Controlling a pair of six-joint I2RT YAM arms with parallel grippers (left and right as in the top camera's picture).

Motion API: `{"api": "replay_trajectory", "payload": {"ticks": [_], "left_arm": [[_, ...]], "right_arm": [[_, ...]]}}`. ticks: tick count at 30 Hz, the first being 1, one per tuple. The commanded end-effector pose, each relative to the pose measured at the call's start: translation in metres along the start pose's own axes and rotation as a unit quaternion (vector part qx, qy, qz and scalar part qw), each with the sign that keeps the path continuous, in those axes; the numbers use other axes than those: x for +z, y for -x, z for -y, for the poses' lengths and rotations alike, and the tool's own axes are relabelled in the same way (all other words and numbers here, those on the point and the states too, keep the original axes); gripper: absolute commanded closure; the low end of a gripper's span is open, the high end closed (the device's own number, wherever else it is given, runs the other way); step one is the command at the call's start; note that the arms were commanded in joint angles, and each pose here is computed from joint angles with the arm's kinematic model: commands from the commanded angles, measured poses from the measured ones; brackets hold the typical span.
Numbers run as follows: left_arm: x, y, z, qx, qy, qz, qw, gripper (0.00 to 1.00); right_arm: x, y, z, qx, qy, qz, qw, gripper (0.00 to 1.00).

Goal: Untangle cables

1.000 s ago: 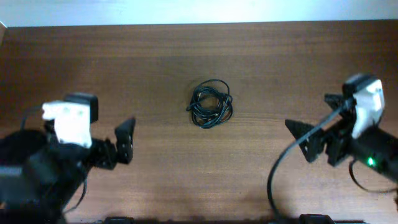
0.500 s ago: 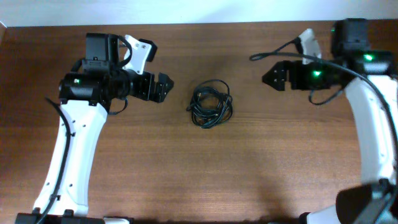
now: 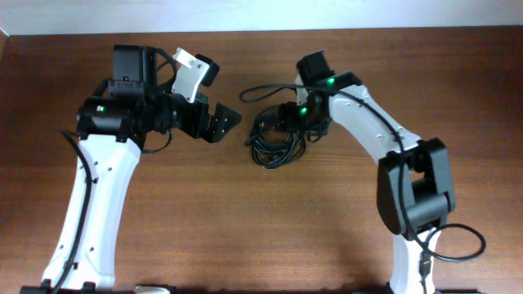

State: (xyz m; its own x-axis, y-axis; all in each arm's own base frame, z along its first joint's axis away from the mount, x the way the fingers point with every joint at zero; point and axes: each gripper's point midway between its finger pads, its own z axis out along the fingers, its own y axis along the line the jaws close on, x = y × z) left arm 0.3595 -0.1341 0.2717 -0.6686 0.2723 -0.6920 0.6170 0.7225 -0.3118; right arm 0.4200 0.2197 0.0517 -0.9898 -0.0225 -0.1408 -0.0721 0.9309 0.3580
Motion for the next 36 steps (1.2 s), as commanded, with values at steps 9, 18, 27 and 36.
{"api": "replay_trajectory", "payload": {"ticks": [9, 18, 27, 36], "left_arm": [[-0.066, 0.021, 0.044, 0.071, 0.028, 0.083, 0.994, 0.01], [-0.067, 0.020, 0.045, 0.056, 0.025, 0.081, 0.995, 0.01], [-0.065, 0.020, 0.046, 0.056, 0.020, 0.081, 0.995, 0.01], [-0.033, 0.028, 0.072, 0.116, -0.153, 0.095, 0.977, 0.01]], "right_arm": [[-0.095, 0.040, -0.056, -0.093, 0.040, 0.087, 0.991, 0.96], [-0.352, -0.011, -0.130, -0.182, 0.117, 0.271, 0.938, 0.96], [-0.474, -0.072, -0.160, -0.247, 0.192, 0.406, 0.858, 0.96], [-0.571, -0.068, -0.196, -0.240, 0.287, 0.544, 0.751, 0.96]]}}
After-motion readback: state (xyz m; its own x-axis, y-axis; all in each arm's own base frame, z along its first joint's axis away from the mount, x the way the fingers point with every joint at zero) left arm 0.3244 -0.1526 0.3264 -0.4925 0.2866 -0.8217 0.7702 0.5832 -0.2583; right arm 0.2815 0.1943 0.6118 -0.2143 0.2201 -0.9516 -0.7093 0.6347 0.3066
